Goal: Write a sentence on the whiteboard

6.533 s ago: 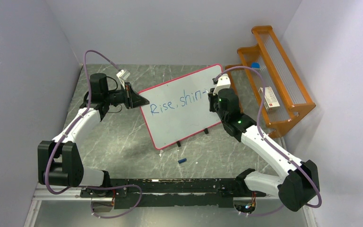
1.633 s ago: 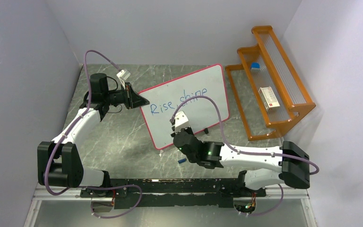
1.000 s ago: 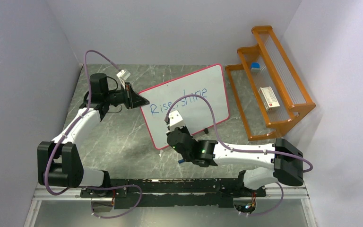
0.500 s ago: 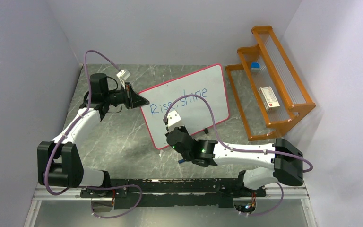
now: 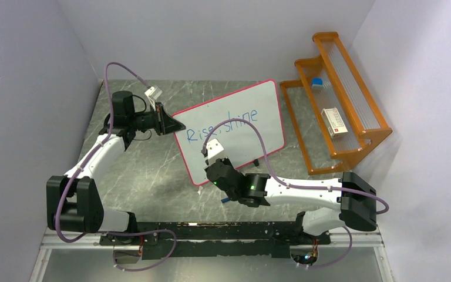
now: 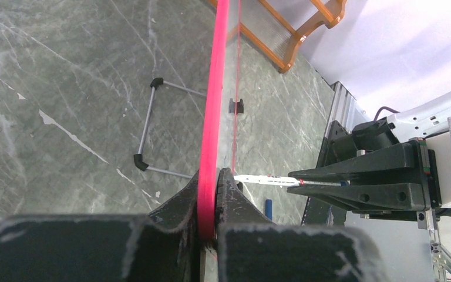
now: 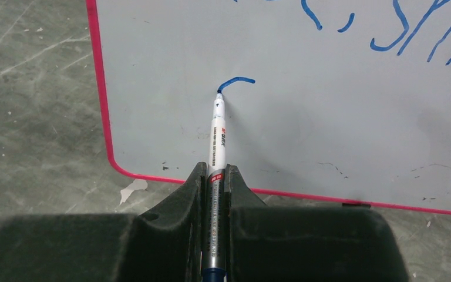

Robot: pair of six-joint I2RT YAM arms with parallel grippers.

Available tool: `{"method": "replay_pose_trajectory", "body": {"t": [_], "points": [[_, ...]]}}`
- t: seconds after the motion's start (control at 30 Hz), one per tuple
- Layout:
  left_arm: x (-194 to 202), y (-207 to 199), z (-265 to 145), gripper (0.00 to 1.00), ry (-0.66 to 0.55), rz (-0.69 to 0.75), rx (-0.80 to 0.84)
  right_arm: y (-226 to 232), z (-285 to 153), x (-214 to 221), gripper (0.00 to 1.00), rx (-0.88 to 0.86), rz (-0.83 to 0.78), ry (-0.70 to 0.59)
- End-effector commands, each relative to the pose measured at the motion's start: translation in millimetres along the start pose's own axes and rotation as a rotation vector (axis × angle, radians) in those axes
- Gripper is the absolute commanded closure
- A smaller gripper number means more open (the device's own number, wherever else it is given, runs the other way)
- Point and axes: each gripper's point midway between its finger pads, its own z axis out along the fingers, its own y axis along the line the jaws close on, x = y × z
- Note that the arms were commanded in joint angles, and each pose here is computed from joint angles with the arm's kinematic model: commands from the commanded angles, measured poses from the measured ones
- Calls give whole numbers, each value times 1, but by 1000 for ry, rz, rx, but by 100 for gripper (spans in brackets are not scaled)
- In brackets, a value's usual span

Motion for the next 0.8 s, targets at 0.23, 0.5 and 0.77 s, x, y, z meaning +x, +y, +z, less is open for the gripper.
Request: {"method": "replay_pose_trajectory", "body": {"t": [0.23,0.5,0.77], "points": [[26,24,4,95,60,7,-105,-8,-2,20,100,18,-39,76],[26,24,4,95,60,6,-105,-19,-5,20,100,61,-43,76],[26,23,4,95,61,6,-102,-29,-7,14,100,103,-22,53]]}}
